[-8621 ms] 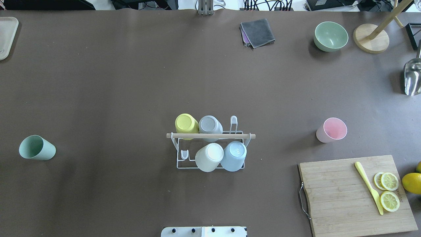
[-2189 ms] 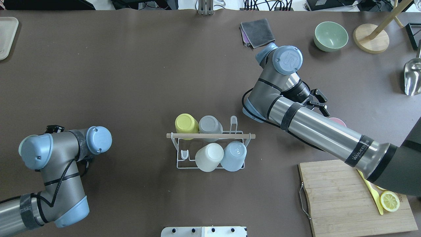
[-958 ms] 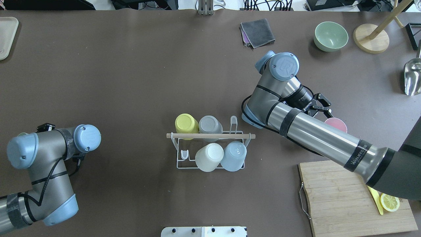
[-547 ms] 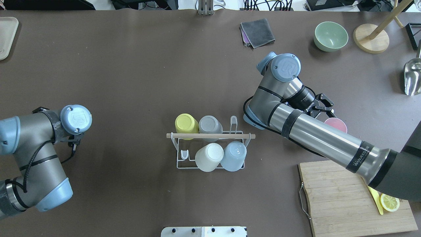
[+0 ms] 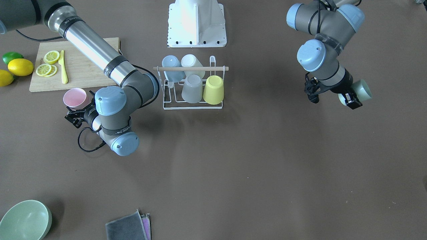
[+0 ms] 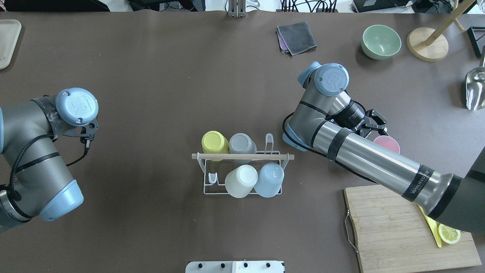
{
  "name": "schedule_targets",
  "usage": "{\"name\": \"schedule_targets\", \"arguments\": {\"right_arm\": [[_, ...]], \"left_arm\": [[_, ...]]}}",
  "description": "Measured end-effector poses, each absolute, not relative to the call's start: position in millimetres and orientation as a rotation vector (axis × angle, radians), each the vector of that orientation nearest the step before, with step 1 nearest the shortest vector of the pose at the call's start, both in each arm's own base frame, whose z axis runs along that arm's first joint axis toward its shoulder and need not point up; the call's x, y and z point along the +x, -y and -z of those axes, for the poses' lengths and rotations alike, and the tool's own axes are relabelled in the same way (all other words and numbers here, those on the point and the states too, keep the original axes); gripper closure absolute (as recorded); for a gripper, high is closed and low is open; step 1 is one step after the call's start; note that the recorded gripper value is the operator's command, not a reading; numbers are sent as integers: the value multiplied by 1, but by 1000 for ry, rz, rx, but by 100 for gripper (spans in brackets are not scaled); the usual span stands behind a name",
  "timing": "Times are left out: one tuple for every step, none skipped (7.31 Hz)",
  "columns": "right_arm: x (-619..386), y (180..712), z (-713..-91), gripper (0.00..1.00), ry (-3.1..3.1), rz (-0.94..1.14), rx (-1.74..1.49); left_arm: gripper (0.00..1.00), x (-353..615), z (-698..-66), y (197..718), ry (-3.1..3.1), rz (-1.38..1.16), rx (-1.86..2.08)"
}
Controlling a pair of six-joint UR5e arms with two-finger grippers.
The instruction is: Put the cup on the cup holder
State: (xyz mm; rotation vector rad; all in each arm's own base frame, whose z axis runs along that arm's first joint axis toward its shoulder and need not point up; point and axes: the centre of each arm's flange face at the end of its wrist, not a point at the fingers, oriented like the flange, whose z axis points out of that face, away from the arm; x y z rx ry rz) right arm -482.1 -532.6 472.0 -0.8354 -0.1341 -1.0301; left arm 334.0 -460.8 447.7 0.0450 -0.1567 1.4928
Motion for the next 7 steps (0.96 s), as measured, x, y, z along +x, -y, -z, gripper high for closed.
{"name": "schedule_targets", "arguments": {"right_arm": [[-482, 532, -473, 1, 133, 1030, -837], [-482, 530, -474, 6, 133, 1032, -837], [-481, 529, -476, 13, 132, 1033, -838], [-481, 528, -475, 13, 131, 1034, -837], [-480, 526, -476, 14, 128, 1036, -839], [-479, 524, -478, 24, 125, 1037, -841], [-478, 523, -478, 36, 122, 1039, -841]], "left_arm": [[76, 330, -441, 468, 149, -1472, 100], [77, 319, -435, 481, 140, -1433, 167], [84, 304, -429, 494, 129, -1382, 229], [100, 293, -425, 503, 118, -1329, 272], [100, 283, -421, 511, 100, -1274, 305], [100, 273, -419, 519, 67, -1224, 336], [100, 265, -417, 525, 25, -1173, 358]]}}
